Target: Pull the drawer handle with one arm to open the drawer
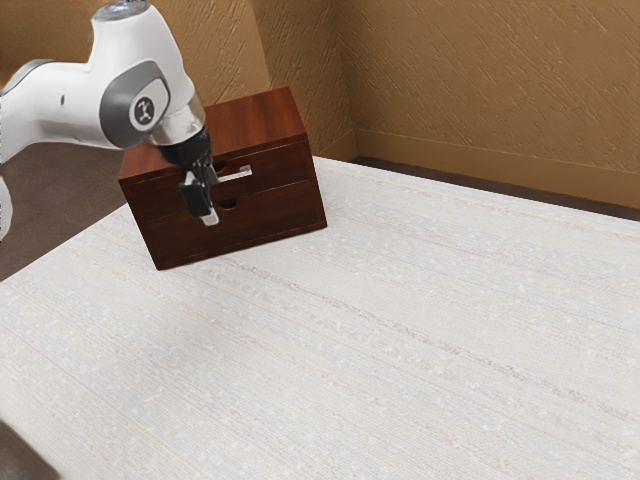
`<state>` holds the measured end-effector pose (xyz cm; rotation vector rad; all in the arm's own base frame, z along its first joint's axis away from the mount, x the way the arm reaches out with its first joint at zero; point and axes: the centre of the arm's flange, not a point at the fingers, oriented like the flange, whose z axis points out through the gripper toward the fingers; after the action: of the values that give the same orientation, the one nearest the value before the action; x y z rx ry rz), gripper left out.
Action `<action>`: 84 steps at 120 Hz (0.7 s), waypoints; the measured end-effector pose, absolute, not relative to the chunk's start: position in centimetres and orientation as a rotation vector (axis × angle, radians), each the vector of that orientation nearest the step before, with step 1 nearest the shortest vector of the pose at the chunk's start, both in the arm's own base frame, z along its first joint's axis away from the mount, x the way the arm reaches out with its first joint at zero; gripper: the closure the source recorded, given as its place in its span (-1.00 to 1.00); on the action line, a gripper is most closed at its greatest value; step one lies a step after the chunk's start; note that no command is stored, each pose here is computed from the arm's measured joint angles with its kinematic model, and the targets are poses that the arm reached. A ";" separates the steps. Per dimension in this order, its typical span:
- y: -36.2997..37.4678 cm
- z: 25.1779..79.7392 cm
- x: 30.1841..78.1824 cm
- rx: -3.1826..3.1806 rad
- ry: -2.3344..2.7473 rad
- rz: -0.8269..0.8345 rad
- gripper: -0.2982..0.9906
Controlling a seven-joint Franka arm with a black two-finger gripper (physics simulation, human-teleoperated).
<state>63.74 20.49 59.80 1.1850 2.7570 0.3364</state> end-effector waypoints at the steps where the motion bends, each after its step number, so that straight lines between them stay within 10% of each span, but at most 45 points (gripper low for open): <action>1: 20.5 59.7 63.8 1.183 2.758 0.337 -0.54; 84: 24.4 57.4 67.7 1.032 2.784 0.395 -0.54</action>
<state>67.73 24.36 57.37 1.0320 2.7844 0.3953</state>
